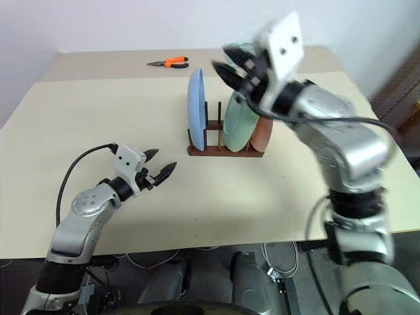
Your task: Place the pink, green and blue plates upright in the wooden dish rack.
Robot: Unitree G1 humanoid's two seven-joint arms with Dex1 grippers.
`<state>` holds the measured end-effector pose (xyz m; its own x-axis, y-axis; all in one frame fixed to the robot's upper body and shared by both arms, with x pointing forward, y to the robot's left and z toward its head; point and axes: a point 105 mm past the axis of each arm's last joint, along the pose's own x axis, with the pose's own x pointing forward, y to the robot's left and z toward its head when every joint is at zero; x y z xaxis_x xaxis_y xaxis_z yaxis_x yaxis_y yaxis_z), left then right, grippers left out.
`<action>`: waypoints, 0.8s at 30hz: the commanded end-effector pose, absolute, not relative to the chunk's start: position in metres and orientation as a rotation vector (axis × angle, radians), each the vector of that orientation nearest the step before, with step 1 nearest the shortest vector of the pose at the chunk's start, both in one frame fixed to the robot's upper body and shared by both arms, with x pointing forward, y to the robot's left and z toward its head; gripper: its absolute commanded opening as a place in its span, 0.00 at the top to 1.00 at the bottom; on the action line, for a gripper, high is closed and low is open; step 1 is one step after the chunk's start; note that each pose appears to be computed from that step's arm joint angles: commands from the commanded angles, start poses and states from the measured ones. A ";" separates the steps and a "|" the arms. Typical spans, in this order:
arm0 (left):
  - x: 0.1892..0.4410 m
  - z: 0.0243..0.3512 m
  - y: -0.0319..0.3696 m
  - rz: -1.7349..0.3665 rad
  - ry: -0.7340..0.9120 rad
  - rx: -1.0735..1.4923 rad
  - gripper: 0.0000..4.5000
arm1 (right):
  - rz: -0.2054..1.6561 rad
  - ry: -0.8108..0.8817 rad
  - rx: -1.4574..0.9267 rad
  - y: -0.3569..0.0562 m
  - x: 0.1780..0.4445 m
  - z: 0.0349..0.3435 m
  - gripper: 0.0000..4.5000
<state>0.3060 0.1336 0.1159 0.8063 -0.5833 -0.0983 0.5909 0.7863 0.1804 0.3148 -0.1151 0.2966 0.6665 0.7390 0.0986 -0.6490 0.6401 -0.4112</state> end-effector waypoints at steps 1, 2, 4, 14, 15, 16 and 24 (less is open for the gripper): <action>0.299 0.124 0.120 -0.737 0.013 0.202 0.23 | 0.880 -0.194 -0.474 -0.128 0.288 0.288 0.99; 0.298 0.124 0.117 -0.761 0.017 0.201 0.23 | 0.894 -0.145 -0.509 -0.133 0.283 0.278 0.99; 0.295 0.122 0.109 -0.820 0.027 0.198 0.23 | 0.903 -0.063 -0.588 -0.141 0.275 0.260 0.99; 0.290 0.119 0.090 -0.924 0.032 0.213 0.23 | 0.796 0.064 -0.731 -0.149 0.297 0.214 0.99; 0.290 0.119 0.089 -0.925 0.031 0.214 0.23 | 0.793 0.062 -0.734 -0.148 0.299 0.213 0.99; 0.289 0.119 0.089 -0.925 0.031 0.214 0.23 | 0.788 0.061 -0.740 -0.148 0.302 0.211 0.99; 0.287 0.119 0.092 -0.910 0.031 0.219 0.23 | 0.767 0.029 -0.771 -0.143 0.314 0.208 0.99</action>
